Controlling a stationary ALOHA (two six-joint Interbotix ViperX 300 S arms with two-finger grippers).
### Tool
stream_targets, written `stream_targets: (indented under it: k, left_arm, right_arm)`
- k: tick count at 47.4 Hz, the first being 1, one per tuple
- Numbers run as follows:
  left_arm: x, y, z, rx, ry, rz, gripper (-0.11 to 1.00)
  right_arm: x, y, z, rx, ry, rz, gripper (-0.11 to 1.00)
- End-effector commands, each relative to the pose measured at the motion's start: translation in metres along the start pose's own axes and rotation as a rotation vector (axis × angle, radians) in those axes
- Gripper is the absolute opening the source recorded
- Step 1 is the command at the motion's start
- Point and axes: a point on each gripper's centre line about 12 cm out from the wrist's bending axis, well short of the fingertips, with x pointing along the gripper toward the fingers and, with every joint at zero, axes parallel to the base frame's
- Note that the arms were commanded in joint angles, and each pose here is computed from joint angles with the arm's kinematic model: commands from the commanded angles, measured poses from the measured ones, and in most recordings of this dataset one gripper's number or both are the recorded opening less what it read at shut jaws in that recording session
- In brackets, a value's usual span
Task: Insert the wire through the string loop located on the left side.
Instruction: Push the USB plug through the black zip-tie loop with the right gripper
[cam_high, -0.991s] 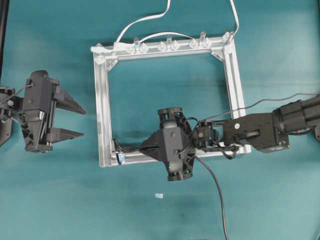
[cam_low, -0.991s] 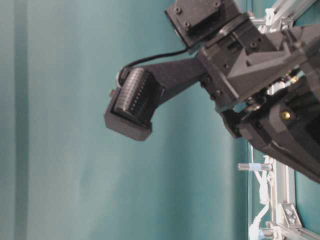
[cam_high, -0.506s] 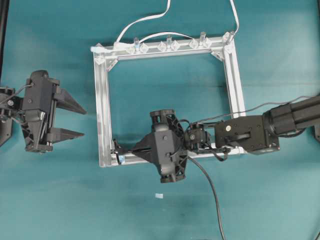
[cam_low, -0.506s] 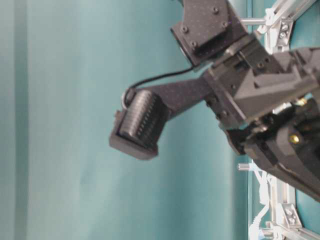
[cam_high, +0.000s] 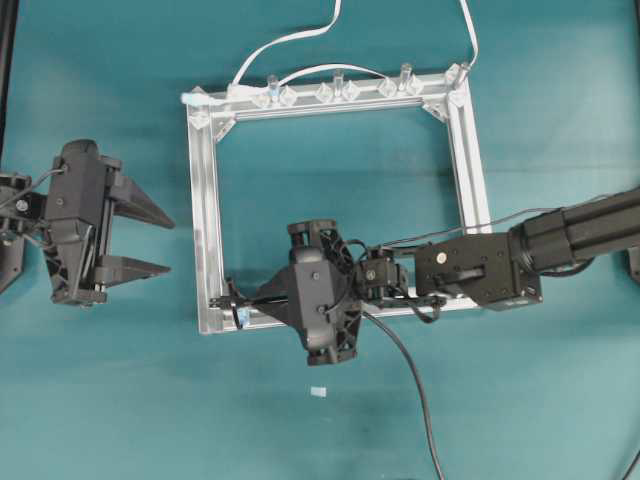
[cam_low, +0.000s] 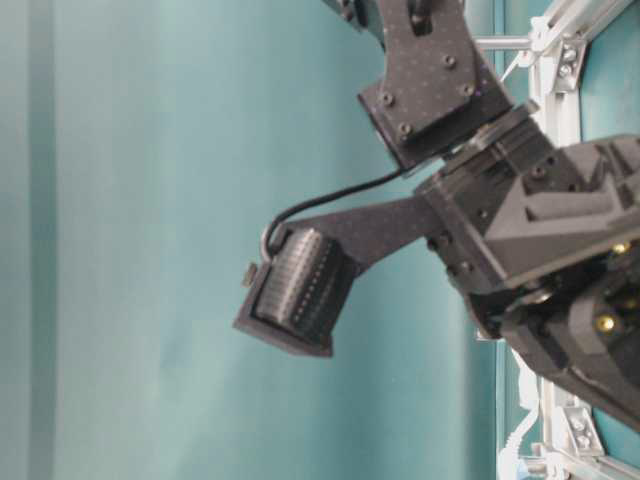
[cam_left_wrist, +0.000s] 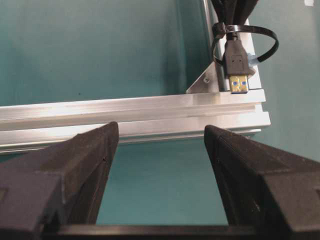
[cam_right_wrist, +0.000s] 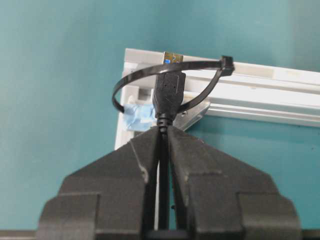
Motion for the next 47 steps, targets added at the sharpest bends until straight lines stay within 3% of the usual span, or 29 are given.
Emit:
stream_targets:
  k: [1,47]
  left_arm:
    - [0.0,-0.003,0.009,0.0,-0.025,-0.008,0.72]
    - [-0.001,-0.011,0.008,0.022,0.04,-0.033,0.72]
  right_arm:
    - [-0.002,0.0,0.02,0.0,-0.057,0.0,0.08]
    - [0.009,0.0,0.03,0.004,-0.081,-0.001,0.08]
